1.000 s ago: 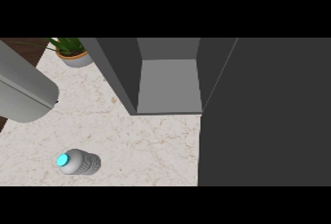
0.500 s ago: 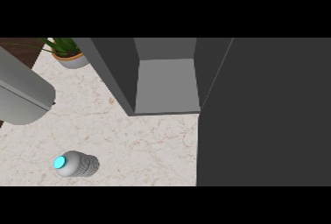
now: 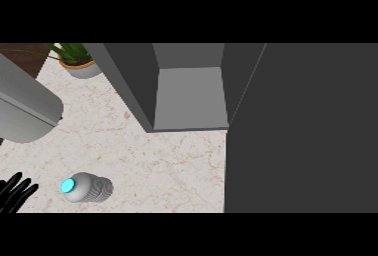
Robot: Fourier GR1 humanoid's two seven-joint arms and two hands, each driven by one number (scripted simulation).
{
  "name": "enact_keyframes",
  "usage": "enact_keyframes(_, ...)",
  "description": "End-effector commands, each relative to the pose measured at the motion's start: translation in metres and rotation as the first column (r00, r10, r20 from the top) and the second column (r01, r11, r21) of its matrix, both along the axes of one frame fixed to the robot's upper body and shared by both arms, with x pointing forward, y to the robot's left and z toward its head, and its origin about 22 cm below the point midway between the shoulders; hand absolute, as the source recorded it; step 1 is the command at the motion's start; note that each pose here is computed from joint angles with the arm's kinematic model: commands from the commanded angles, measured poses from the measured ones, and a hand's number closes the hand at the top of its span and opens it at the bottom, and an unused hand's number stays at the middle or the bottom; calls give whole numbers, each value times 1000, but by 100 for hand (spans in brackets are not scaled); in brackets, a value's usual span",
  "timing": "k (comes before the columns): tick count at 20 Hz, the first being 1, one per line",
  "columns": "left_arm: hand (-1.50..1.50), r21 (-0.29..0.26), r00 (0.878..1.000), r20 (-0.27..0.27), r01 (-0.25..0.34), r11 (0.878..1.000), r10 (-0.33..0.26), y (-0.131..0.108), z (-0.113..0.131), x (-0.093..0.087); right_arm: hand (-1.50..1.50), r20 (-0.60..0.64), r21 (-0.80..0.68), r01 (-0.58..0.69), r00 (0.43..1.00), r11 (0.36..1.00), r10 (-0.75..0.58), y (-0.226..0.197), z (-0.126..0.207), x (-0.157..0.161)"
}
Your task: Pick up the bottled water, place it into the cabinet and close the cabinet
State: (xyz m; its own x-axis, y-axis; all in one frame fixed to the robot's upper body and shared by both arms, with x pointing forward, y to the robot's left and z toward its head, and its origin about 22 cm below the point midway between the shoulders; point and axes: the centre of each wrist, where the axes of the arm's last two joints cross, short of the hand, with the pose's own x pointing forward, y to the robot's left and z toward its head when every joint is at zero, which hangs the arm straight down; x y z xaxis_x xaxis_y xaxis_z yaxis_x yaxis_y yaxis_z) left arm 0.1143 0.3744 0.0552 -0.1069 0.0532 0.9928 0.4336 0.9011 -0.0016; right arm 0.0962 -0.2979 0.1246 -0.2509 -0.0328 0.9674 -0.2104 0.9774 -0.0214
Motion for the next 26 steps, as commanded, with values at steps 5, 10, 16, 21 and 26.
enact_keyframes(5, -150, 32, 999, -17, -32, 999, 33, -1, -38, 46, -150, 50, 87, -78, 996, 993, 74, 6, 27, -31)
enact_keyframes(10, -150, 63, 997, -51, -60, 996, 63, -10, -63, 57, -150, 81, 88, -78, 994, 993, 71, 2, 35, -31)
enact_keyframes(16, -150, 77, 993, -86, -72, 994, 79, -19, -95, 77, -150, 90, 91, -69, 994, 993, 60, 4, 36, -42)
enact_keyframes(21, -150, 68, 988, -131, -76, 995, 84, -18, -114, 103, -150, 84, 107, -83, 994, 991, 75, 0, 32, -37)
enact_keyframes(26, -150, 109, 989, -111, -85, 990, 97, -9, -148, 76, -150, 62, 102, -80, 995, 992, 74, -13, 23, -48)
